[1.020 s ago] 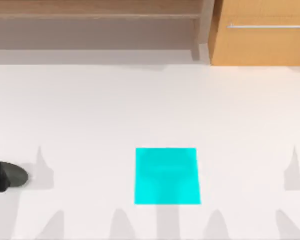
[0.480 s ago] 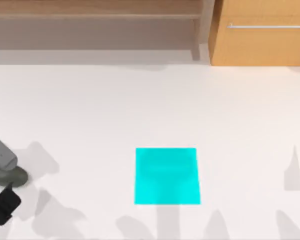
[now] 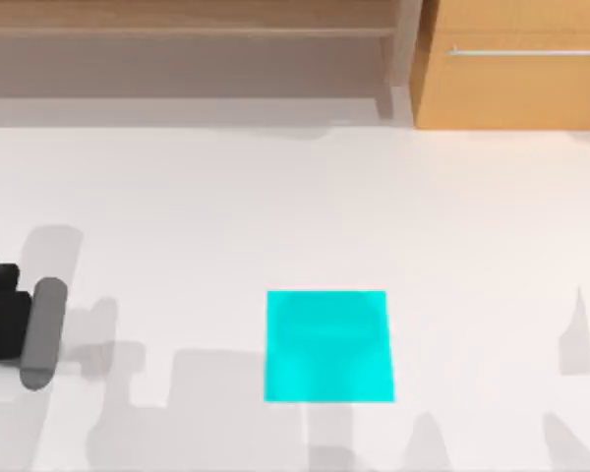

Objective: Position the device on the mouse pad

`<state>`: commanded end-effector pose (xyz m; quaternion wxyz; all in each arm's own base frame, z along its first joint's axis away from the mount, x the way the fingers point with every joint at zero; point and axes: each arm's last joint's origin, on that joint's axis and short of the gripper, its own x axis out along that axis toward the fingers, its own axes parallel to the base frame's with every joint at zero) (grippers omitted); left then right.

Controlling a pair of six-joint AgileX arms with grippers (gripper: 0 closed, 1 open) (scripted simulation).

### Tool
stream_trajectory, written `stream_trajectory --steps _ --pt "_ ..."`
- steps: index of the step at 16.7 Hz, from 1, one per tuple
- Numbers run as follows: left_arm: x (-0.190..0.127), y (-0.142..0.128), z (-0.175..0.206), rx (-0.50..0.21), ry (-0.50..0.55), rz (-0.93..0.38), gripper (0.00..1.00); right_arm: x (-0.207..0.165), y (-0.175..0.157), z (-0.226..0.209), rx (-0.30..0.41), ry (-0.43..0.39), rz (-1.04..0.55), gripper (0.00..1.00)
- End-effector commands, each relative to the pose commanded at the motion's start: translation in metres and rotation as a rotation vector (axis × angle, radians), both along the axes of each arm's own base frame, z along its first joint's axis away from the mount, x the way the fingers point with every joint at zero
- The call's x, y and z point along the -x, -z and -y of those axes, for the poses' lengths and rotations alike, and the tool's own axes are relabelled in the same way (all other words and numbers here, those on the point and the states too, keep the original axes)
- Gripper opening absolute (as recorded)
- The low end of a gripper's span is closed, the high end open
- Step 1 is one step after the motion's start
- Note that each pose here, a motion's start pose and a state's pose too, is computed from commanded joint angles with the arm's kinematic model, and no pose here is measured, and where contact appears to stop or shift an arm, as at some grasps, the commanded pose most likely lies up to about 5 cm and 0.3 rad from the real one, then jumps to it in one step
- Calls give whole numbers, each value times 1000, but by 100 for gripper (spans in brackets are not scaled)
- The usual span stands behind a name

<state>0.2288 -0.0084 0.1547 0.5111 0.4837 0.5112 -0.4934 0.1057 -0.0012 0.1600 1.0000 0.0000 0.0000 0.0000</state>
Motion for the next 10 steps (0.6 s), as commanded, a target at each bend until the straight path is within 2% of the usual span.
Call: stream_trajectory --steps 2,5,10 --pt "-21 -5 -2 -1 107 -56 100 0 0 0 0 0 0 100" --pt "-47 -22 -5 -3 208 -46 100 0 0 0 0 0 0 100" --pt "-64 -42 -8 -12 272 7 100 0 0 0 0 0 0 100"
